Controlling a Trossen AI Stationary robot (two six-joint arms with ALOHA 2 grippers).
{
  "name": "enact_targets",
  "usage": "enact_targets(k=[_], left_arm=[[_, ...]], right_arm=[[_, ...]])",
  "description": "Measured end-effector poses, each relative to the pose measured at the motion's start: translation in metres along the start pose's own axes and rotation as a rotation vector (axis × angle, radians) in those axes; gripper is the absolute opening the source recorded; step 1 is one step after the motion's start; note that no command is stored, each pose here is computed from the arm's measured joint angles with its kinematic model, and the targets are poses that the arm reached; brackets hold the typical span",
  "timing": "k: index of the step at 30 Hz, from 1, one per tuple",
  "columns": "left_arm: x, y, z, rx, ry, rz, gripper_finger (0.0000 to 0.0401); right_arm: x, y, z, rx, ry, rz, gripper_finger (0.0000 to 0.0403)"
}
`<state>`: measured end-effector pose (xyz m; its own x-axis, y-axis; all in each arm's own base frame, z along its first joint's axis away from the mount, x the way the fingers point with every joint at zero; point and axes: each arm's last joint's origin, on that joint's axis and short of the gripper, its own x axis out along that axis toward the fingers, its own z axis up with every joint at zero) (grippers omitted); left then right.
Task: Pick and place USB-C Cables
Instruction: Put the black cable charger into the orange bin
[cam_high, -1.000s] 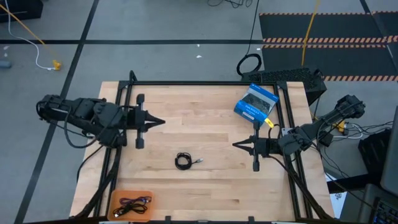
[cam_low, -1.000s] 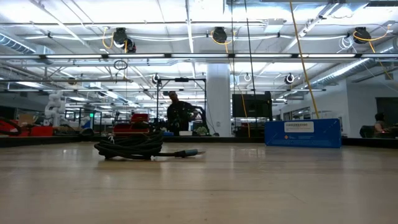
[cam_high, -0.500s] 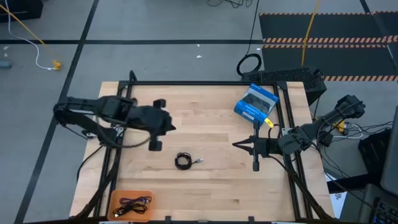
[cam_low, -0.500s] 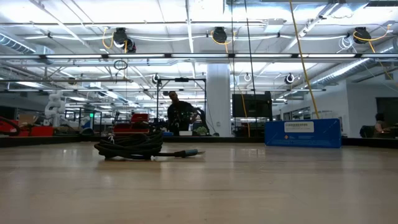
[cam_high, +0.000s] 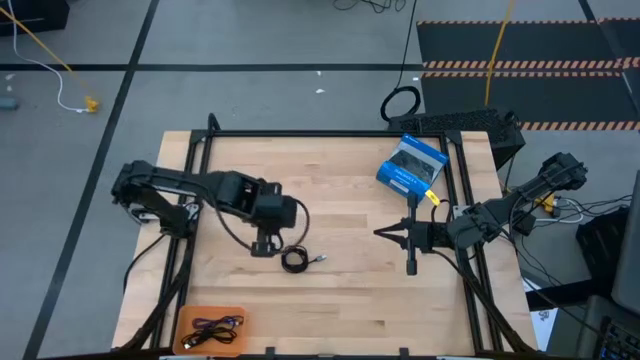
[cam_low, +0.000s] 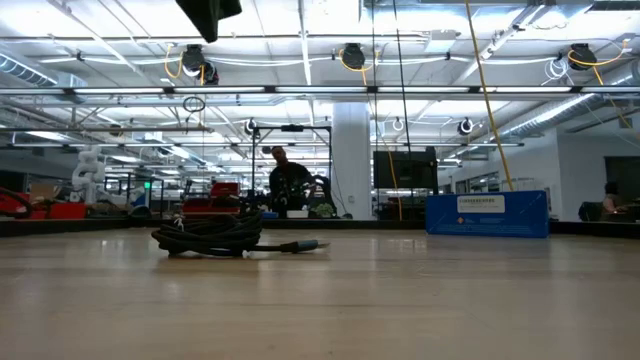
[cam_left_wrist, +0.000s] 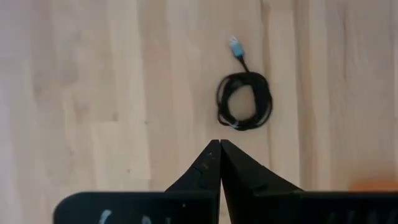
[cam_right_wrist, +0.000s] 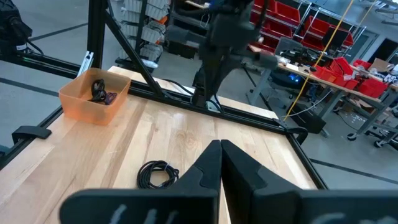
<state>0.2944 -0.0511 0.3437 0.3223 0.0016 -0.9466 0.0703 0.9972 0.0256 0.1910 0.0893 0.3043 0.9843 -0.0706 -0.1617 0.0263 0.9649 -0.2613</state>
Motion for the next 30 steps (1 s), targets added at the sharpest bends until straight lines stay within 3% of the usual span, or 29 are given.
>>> enact_targets(k=[10, 22, 30], left_arm=[[0.045, -0.028, 0.013, 0.049, 0.125, -0.022, 0.0021], [0.097, -0.053, 0.023, 0.107, 0.222, -0.036, 0.0122], [0.12, -0.071, 0.026, 0.143, 0.219, -0.045, 0.0159]], right_arm=[[0.0, 0.0, 0.0, 0.0, 0.0, 0.0, 0.0002], [0.0, 0.0, 0.0, 0.0, 0.0, 0.0, 0.0002], [0.0, 0.0, -0.001, -0.001, 0.006, 0.001, 0.0002]])
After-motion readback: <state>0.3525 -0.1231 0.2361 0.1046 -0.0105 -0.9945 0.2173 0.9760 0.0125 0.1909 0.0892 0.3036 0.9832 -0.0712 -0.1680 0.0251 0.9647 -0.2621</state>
